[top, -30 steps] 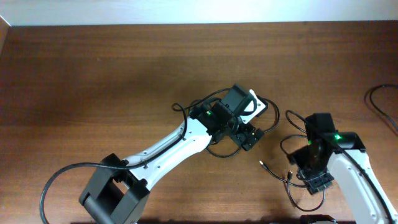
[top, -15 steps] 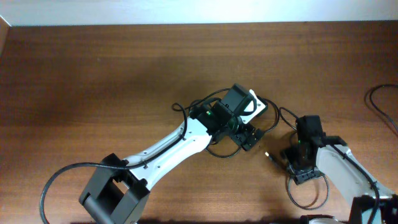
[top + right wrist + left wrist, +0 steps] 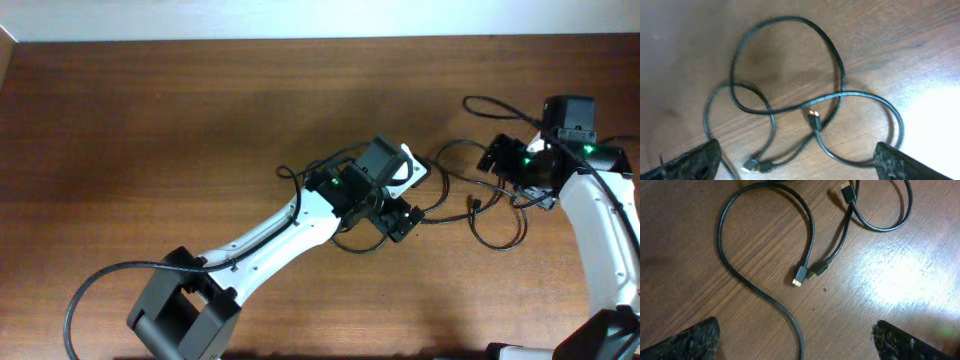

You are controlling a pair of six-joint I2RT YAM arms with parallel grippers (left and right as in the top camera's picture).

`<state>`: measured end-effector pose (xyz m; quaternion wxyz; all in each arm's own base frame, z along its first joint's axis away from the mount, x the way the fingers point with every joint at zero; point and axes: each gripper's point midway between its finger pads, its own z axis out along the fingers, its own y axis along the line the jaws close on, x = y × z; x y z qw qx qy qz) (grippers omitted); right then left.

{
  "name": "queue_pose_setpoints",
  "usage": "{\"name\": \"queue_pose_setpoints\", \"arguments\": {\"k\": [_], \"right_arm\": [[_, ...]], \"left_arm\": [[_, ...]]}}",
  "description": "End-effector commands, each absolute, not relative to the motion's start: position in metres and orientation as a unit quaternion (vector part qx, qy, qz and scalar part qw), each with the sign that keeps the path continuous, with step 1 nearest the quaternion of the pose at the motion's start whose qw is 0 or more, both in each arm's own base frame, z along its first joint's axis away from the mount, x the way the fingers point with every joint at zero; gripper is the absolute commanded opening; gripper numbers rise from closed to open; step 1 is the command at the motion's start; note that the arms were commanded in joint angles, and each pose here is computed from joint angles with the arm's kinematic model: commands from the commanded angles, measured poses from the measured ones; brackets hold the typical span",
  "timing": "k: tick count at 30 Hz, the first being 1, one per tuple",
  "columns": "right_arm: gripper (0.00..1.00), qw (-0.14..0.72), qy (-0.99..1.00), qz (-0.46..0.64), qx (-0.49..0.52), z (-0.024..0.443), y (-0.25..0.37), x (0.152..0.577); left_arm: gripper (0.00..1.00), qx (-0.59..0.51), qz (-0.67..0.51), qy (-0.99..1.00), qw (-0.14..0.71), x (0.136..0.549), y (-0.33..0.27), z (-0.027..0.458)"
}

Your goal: Untangle cables

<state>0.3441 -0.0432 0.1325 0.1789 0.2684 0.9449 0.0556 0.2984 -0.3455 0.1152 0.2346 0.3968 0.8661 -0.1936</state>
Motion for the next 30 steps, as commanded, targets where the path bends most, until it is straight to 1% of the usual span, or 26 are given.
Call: {"name": "queue_pose_setpoints", "arguments": {"k": [1, 3, 4, 5, 8, 9, 10, 12, 14, 16, 18, 19, 21, 23, 24, 25, 26, 27, 28, 29, 30], "right_arm": [[0.98, 0.158, 0.967, -0.045, 0.195, 0.111, -0.074, 0.346], [0.98, 0.113, 0.983, -0.054, 0.131, 0.085, -0.073, 0.343], [0.98, 0.075, 0.988, -0.052, 0.121, 0.055, -0.072, 0.344], [0.99, 0.056, 0.991, -0.052, 0.107, 0.041, -0.072, 0.342], [0.99, 0.011, 0.994, -0.05, 0.102, -0.008, -0.074, 0.342], [0.96, 0.005, 0.994, -0.05, 0.102, -0.015, -0.074, 0.342], [0.88, 0.0, 0.994, -0.05, 0.101, -0.023, -0.074, 0.342], [0.37, 0.023, 0.993, -0.051, 0.107, -0.026, -0.076, 0.354], [0.04, 0.058, 0.989, -0.057, 0.121, -0.025, -0.081, 0.371], [0.04, 0.093, 0.986, -0.059, 0.123, -0.02, -0.084, 0.389], [0.04, 0.127, 0.981, -0.06, 0.134, 0.0, -0.091, 0.413], [0.04, 0.162, 0.974, -0.063, 0.145, 0.034, -0.105, 0.44], [0.04, 0.262, 0.949, -0.074, 0.161, 0.124, -0.136, 0.495], [0.04, 0.401, 0.902, -0.112, 0.118, 0.244, -0.162, 0.542], [0.04, 0.441, 0.882, -0.127, 0.109, 0.275, -0.169, 0.552], [0.04, 0.461, 0.869, -0.138, 0.115, 0.286, -0.178, 0.556], [0.04, 0.47, 0.859, -0.154, 0.129, 0.286, -0.196, 0.56], [0.04, 0.467, 0.857, -0.163, 0.141, 0.275, -0.211, 0.563], [0.04, 0.449, 0.862, -0.177, 0.157, 0.251, -0.232, 0.564], [0.04, 0.41, 0.875, -0.188, 0.176, 0.206, -0.258, 0.562], [0.04, 0.379, 0.887, -0.188, 0.187, 0.173, -0.273, 0.557]], "left_arm": [[0.99, 0.395, -0.195, 0.867, 0.235, 0.3, -0.348, 0.115], [0.99, 0.395, -0.195, 0.867, 0.235, 0.3, -0.348, 0.115], [0.99, 0.395, -0.195, 0.867, 0.235, 0.3, -0.348, 0.115], [0.99, 0.395, -0.195, 0.867, 0.235, 0.3, -0.348, 0.115], [0.99, 0.395, -0.195, 0.867, 0.235, 0.3, -0.348, 0.115], [0.99, 0.395, -0.195, 0.867, 0.235, 0.3, -0.348, 0.115], [0.99, 0.395, -0.195, 0.867, 0.235, 0.3, -0.348, 0.115], [0.99, 0.395, -0.195, 0.867, 0.235, 0.3, -0.348, 0.115], [0.99, 0.395, -0.195, 0.867, 0.235, 0.3, -0.348, 0.115], [0.99, 0.395, -0.195, 0.867, 0.235, 0.3, -0.348, 0.115], [0.99, 0.395, -0.195, 0.867, 0.235, 0.3, -0.348, 0.115], [0.99, 0.395, -0.195, 0.867, 0.235, 0.3, -0.348, 0.115], [0.99, 0.395, -0.195, 0.867, 0.235, 0.3, -0.348, 0.115], [0.99, 0.395, -0.195, 0.867, 0.235, 0.3, -0.348, 0.115], [0.99, 0.395, -0.195, 0.867, 0.235, 0.3, -0.348, 0.115], [0.99, 0.395, -0.195, 0.867, 0.235, 0.3, -0.348, 0.115], [0.99, 0.395, -0.195, 0.867, 0.235, 0.3, -0.348, 0.115], [0.99, 0.395, -0.195, 0.867, 0.235, 0.3, -0.348, 0.115], [0.99, 0.395, -0.195, 0.867, 0.235, 0.3, -0.348, 0.115], [0.99, 0.395, -0.195, 0.867, 0.235, 0.3, -0.348, 0.115], [0.99, 0.395, -0.195, 0.867, 0.235, 0.3, -0.348, 0.115]]}}
